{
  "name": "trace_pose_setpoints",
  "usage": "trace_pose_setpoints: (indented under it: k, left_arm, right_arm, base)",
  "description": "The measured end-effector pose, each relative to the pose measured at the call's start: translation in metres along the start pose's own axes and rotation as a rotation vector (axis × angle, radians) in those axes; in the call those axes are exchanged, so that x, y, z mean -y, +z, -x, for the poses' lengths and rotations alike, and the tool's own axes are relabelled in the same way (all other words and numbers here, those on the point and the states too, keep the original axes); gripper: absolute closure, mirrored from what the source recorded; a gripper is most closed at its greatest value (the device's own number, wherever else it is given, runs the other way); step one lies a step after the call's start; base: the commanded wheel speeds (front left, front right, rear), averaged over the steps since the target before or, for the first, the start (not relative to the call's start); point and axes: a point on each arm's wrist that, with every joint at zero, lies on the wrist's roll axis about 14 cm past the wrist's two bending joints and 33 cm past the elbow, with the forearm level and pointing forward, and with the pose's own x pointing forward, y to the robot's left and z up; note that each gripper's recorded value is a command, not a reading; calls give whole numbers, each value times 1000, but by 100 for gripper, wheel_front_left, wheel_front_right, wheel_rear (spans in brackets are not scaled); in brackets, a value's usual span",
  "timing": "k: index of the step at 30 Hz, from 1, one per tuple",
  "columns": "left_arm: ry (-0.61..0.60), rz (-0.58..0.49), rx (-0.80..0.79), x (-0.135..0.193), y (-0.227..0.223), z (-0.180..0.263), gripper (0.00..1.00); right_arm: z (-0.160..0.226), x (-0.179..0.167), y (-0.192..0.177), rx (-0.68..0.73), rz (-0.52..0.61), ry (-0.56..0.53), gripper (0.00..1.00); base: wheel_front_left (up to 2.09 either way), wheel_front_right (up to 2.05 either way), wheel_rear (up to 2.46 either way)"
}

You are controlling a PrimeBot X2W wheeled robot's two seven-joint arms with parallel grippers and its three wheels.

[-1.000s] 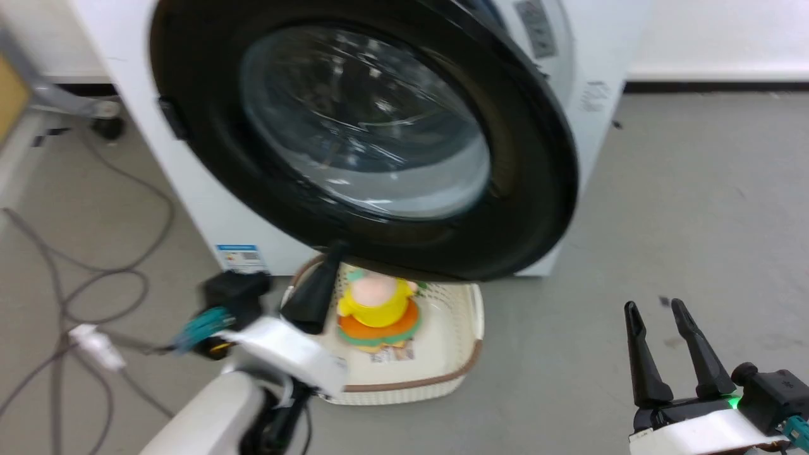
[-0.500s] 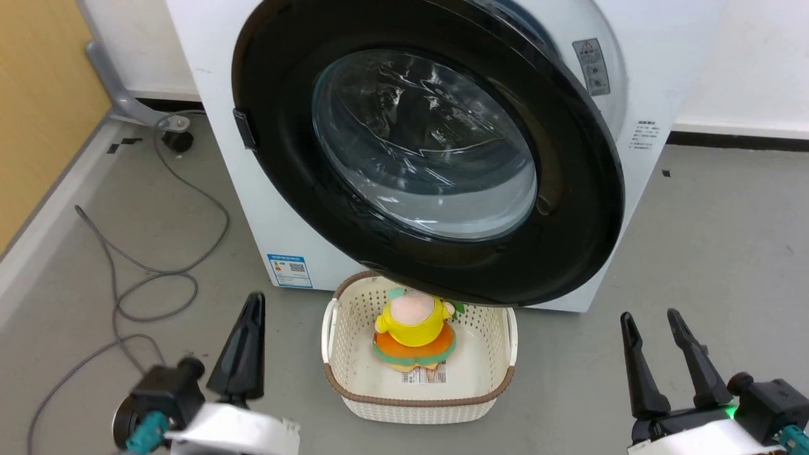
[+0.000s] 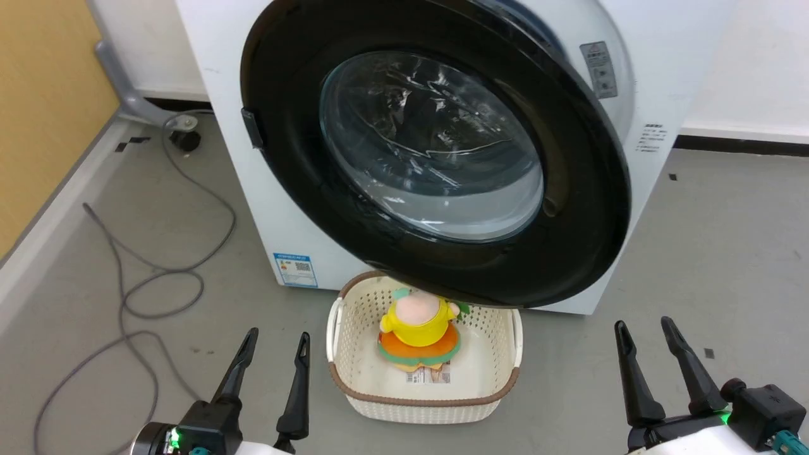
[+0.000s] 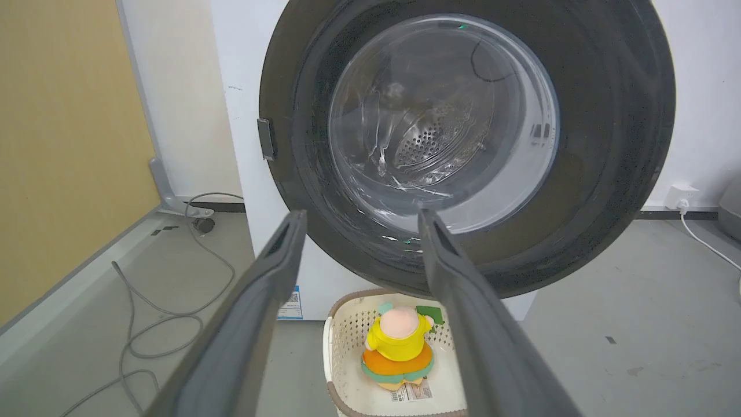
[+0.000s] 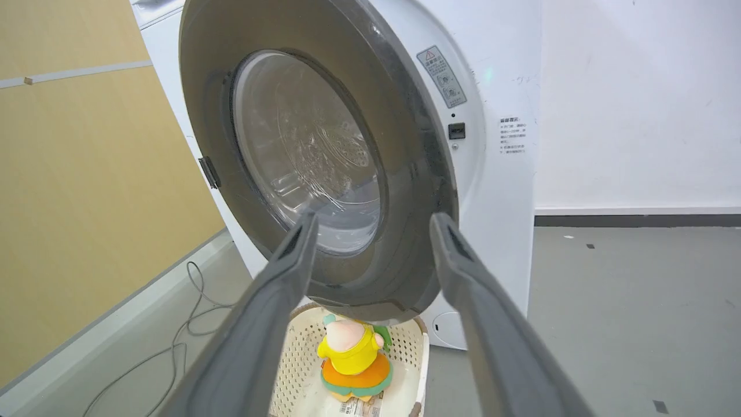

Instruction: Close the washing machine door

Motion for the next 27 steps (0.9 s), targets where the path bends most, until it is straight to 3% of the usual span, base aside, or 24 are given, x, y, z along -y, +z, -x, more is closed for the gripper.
trace_pose_setpoints:
  k: [1,2,3,8,17,27]
  left_arm:
    - [4,-2,-2,-1,-1,0,0]
    - [9,-1,-3,-1,-1,1,0]
    - [13,-1,-6,-2,-2,1,0]
    - [37,-2,-21,-7,-8,1,0]
    - [79,8,-43,-16,-17,-12,0]
    - [136,9,-66,-31,-28,-23,0]
  right_arm:
    - [-1,-2,-1,-3,-4,5,22]
    - [-2,-4,-2,-6,-6,14,74]
    - [-3,-7,-4,-12,-7,26,100]
    - [-16,-23,-12,-46,13,121,100]
    - [-77,-47,-23,-123,101,322,100]
    - [-153,-4,-44,-229,129,284,100]
  base:
    - [0,0,0]
    - [0,0,0]
    - [0,0,0]
    - [0,0,0]
    - [0,0,0]
    - [0,0,0]
